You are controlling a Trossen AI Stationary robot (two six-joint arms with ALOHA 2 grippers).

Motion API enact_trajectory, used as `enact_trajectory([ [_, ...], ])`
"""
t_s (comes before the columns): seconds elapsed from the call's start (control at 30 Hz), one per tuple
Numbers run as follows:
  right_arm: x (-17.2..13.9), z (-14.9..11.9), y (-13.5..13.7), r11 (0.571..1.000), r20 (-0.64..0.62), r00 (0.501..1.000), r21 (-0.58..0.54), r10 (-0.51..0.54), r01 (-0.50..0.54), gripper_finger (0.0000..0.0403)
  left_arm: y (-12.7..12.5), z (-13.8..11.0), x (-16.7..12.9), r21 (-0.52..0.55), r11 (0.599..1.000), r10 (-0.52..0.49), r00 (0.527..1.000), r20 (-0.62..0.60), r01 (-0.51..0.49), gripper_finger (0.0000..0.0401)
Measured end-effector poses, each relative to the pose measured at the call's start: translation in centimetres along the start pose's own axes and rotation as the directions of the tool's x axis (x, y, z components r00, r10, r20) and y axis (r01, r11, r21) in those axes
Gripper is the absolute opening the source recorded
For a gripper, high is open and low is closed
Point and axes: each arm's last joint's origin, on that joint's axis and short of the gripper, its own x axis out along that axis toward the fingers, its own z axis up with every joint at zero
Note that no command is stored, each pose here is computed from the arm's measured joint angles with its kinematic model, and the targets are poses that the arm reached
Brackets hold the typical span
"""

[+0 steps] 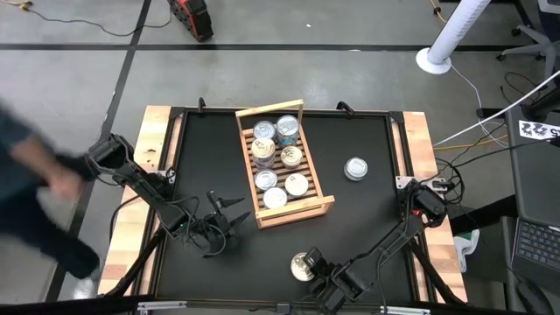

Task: Stack canned seafood by type on shelf
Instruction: Stack the blue-pink tuna can on top of the other blue-pink tuna can on the shelf

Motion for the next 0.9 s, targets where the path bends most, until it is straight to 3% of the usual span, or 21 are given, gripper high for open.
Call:
enact_trajectory([
  [0.2, 0.7, 0.1, -0.4, 1.0, -0.001, 1.0, 0.007, -0.022, 0.022, 0.0138, -0.1, 0.5, -0.2, -0.045, 0.999, -0.012, 1.0, 0.022, 0.013, 0.0219],
  [0.33, 1.1, 0.3, -0.9, 0.999, 0.008, 0.999, 0.016, -0.041, 0.041, 0.0134, -0.6, 1.7, -1.1, 0.019, 0.999, -0.044, 0.998, 0.05, 0.043, 0.0219],
  [0.43, 1.3, 0.3, -1.3, 0.999, 0.01, 0.999, 0.026, -0.044, 0.043, 0.0112, -1.0, 3.4, -2.0, 0.034, 0.997, -0.071, 0.994, 0.079, 0.069, 0.0219],
  [0.57, 1.5, 0.3, -1.9, 0.998, 0.013, 0.999, 0.043, -0.049, 0.048, 0.0065, -1.4, 5.6, -2.9, -0.024, 0.989, -0.141, 0.983, 0.115, 0.144, 0.0219],
  [0.73, 1.8, 0.3, -3.1, 0.995, 0.024, 0.998, 0.077, -0.059, 0.057, 0.001, -1.9, 7.0, -3.4, -0.094, 0.936, -0.322, 0.934, 0.152, 0.338, 0.0219],
  [0.9, 2.2, 0.5, -4.1, 0.992, 0.049, 0.996, 0.113, -0.069, 0.063, 0.0011, -2.4, 6.9, -3.4, -0.142, 0.881, -0.43, 0.889, 0.157, 0.451, 0.0219],
])
